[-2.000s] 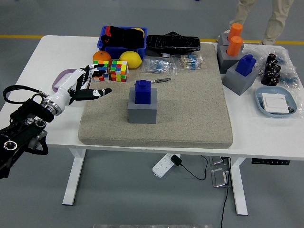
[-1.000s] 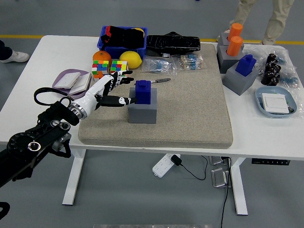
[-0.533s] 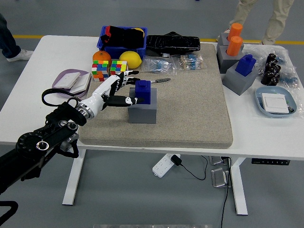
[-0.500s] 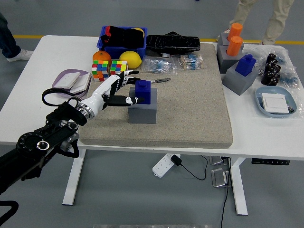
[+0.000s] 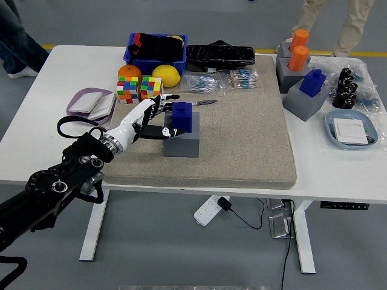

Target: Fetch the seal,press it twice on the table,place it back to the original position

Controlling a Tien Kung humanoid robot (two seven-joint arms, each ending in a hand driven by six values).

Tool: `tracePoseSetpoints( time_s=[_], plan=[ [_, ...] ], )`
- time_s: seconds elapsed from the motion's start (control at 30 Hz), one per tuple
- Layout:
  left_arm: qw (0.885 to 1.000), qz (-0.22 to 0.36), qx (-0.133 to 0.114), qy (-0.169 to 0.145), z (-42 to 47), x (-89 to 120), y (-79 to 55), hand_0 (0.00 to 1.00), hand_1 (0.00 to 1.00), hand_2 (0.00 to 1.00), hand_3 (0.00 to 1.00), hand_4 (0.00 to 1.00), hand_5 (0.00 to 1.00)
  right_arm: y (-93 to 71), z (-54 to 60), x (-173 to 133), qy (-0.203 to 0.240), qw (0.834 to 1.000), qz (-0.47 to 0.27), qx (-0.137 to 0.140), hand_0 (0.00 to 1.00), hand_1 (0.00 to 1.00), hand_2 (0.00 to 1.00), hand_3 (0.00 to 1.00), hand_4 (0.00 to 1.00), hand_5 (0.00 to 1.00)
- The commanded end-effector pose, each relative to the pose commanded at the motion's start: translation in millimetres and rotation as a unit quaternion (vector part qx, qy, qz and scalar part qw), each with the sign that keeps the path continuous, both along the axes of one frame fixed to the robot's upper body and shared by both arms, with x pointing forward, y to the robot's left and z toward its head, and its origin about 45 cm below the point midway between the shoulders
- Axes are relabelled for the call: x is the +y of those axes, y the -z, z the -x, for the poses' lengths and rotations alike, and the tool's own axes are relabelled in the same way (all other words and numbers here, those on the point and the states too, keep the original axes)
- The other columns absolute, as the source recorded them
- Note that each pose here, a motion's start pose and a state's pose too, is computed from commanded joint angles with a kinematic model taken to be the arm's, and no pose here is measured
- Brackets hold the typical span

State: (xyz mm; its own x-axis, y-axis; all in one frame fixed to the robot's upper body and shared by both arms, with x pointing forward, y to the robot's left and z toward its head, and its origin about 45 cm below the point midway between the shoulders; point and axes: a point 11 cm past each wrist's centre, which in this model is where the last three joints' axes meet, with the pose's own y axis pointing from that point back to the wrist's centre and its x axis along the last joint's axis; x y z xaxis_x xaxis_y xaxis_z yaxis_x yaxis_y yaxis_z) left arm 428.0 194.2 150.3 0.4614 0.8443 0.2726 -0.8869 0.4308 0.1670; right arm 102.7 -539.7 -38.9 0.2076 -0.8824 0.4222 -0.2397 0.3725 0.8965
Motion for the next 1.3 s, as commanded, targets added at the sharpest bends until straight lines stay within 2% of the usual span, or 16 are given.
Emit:
tracePoseSetpoints(
  time_s=[0.7,0.73,1.0,1.1,1.13,1.3],
  plan=[
    [1.000,0.000,0.004,-0.001,-0.6,-5.6,3.0,0.911,0.762,0.704,0.819,0.901,0.002,0.6,1.6,0.2,-0.001,1.000,0.000,0.002,0.774,0.688,0.686,0.689,0.819,0.575],
    [1.000,0.000,0.003,-0.002,-1.4,-5.5,2.3,0.898,0.732,0.678,0.796,0.879,0.002,0.4,1.3,0.0,-0.001,1.000,0.000,0.002,0.774,0.688,0.686,0.689,0.821,0.575],
    [1.000,0.000,-0.004,-0.010,-6.2,-5.2,-1.7,0.890,0.714,0.655,0.766,0.861,0.002,0.2,-0.6,0.6,-0.001,1.000,0.000,0.000,0.775,0.688,0.686,0.689,0.823,0.576],
    [1.000,-0.001,-0.004,-0.009,-6.3,-5.9,-1.7,0.890,0.714,0.655,0.766,0.861,0.002,0.2,-0.7,0.6,-0.001,1.000,0.000,0.000,0.775,0.688,0.686,0.689,0.823,0.576],
    [1.000,-0.002,-0.004,-0.008,-6.1,-6.2,-1.4,0.887,0.697,0.634,0.727,0.852,0.002,0.2,-0.7,0.5,-0.001,1.000,0.000,0.000,0.775,0.688,0.686,0.689,0.826,0.576],
    [1.000,-0.005,-0.001,-0.007,-5.4,-6.3,0.6,0.887,0.697,0.634,0.727,0.852,0.002,0.1,-0.7,0.5,-0.001,1.000,0.000,-0.001,0.775,0.688,0.686,0.689,0.826,0.576]
  ],
)
